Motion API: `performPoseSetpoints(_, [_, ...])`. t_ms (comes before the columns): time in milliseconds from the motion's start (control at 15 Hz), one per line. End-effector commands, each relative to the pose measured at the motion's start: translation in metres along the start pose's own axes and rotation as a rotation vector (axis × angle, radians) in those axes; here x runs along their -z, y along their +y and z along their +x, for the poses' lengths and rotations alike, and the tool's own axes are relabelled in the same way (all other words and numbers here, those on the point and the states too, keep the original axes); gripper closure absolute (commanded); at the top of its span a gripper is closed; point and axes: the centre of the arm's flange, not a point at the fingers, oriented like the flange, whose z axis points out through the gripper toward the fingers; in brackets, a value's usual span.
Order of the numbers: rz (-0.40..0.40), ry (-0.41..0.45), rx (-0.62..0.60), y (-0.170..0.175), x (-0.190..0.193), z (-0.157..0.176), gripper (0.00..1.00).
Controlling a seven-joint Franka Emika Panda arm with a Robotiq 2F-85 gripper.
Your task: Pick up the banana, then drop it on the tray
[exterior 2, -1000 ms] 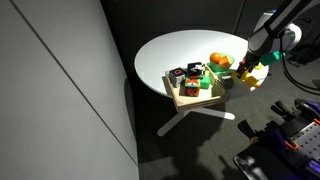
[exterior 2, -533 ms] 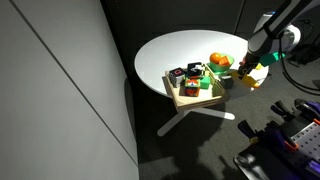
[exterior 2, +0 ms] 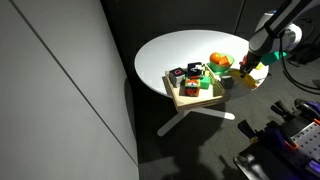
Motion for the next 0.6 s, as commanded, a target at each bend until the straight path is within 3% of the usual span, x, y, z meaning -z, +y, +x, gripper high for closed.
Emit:
performPoseSetpoints(0, [-0.006, 0.004, -0.002, 0.007, 0.018, 0.003, 0.84])
performPoseSetpoints(533, [0.006, 0.028, 0.002, 0.003, 0.050, 0.007, 0.84])
